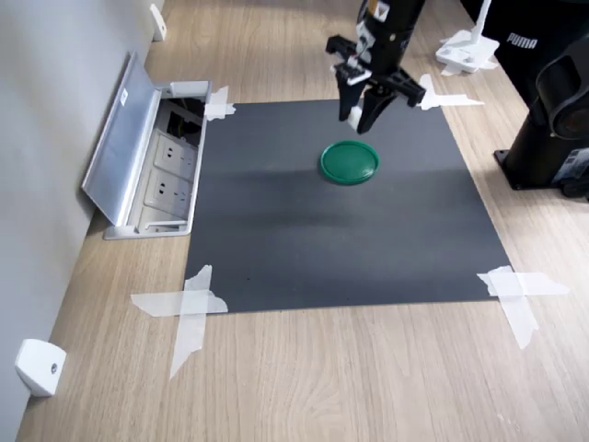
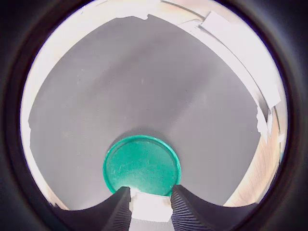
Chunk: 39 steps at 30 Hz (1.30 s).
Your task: Grasp a white terminal and put it on the green lid.
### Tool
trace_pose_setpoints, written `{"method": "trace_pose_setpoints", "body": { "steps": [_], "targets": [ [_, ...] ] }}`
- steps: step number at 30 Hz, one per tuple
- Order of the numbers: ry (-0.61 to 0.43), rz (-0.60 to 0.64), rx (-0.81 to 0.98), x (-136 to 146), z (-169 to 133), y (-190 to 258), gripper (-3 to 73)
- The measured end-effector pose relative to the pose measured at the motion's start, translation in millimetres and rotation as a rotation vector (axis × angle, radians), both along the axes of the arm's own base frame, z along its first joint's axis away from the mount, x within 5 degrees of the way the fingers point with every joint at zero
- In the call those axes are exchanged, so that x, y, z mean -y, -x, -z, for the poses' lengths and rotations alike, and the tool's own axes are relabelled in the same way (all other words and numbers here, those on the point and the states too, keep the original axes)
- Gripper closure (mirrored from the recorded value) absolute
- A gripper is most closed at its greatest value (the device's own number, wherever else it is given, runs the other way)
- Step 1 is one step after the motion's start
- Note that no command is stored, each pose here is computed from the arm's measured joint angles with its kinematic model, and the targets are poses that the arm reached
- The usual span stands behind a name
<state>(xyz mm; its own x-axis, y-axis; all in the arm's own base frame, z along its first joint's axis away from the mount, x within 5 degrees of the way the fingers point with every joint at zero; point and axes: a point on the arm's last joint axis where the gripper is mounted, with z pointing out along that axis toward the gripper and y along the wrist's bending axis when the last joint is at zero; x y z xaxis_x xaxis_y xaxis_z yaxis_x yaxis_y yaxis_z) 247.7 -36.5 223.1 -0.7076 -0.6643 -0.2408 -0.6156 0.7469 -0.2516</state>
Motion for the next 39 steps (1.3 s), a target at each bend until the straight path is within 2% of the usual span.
{"method": "trace_pose_setpoints", "body": {
  "steps": [8, 19, 21, 27, 30, 33, 36, 39],
  "targets": [
    [0.011, -0.014, -0.082, -1.5, 29.0, -13.6, 38.8],
    [0.037, -0.076, -0.119, 0.3, 44.3, -19.4, 38.0],
    [0.037, -0.08, -0.114, 0.2, 44.5, -20.1, 33.9],
    [0.012, -0.063, -0.103, -1.5, 44.3, -20.9, 14.0],
    [0.004, -0.059, -0.112, -2.3, 42.3, -18.8, 9.8],
    [0.0, -0.049, -0.044, -4.1, 21.5, -12.9, 9.2],
    [0.015, -0.042, 0.119, -5.9, -20.9, -4.9, 11.1],
    [0.015, -0.013, 0.322, -8.7, -73.8, 7.5, 16.9]
  ]
}}
